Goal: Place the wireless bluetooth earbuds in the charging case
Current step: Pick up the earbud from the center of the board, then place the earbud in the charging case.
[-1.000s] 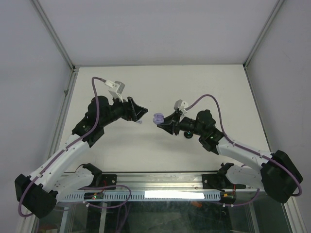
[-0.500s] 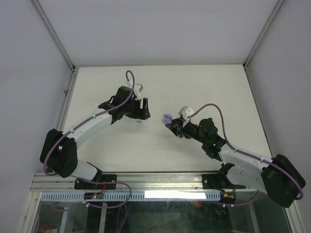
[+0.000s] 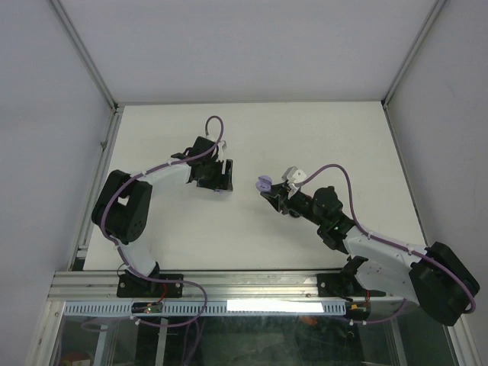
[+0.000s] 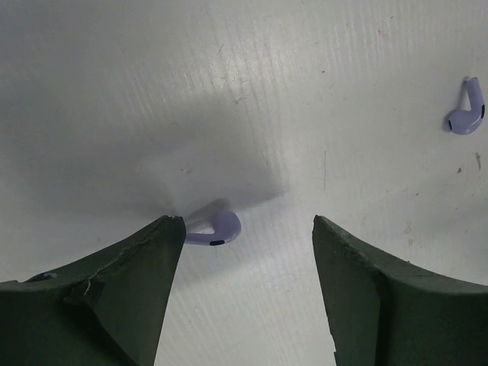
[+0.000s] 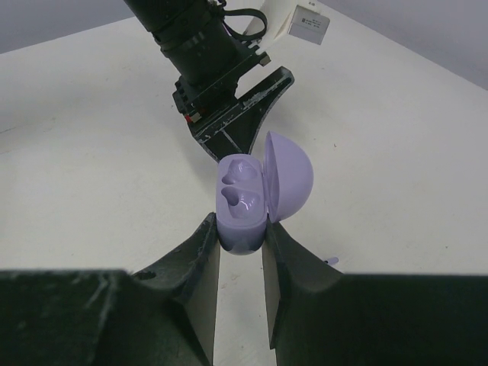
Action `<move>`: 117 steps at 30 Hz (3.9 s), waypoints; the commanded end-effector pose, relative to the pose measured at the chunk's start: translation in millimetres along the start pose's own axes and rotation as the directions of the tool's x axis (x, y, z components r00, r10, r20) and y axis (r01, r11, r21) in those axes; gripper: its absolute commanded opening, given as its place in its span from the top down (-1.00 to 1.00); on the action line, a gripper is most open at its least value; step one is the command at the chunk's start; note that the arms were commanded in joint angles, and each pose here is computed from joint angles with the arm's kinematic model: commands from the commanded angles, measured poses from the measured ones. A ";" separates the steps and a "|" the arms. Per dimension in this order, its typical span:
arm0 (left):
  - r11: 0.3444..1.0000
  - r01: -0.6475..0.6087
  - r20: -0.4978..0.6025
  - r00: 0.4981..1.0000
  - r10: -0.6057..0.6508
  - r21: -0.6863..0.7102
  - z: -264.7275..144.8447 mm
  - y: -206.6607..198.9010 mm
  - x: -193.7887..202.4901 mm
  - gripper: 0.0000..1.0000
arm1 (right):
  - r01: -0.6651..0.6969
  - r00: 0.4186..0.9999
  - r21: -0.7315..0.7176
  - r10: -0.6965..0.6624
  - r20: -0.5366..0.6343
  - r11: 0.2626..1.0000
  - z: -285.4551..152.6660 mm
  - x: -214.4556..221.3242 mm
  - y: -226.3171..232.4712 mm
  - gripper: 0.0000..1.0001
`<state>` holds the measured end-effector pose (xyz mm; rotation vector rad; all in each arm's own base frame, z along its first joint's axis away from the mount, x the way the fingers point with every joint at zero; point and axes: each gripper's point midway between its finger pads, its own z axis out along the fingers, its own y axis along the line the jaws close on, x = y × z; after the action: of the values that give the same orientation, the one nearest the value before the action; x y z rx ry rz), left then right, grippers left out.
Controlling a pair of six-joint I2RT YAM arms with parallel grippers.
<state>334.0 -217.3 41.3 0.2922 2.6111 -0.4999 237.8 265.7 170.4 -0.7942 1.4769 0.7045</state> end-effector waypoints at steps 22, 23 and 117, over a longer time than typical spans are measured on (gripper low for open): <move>0.994 0.023 -0.002 1.000 -0.023 -0.104 -13.2 -6.1 -5.2 -0.07 | 0.030 0.997 0.020 -0.031 0.070 0.999 4.1 -21.4 -4.7 1.00; 0.991 0.030 -0.008 0.999 -0.032 -0.132 -13.0 -2.1 -4.9 -0.02 | 0.029 0.997 0.019 -0.031 0.069 0.999 4.3 -21.1 -4.3 1.00; 0.970 -0.193 0.810 0.587 -0.004 0.145 -217.3 -172.0 -79.5 0.85 | -0.003 0.966 0.061 -0.013 0.260 0.998 9.6 -61.6 -5.8 1.00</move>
<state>275.4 -281.6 265.0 0.1872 1.8320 -0.5765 248.1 272.7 202.8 -0.6893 1.3557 0.7064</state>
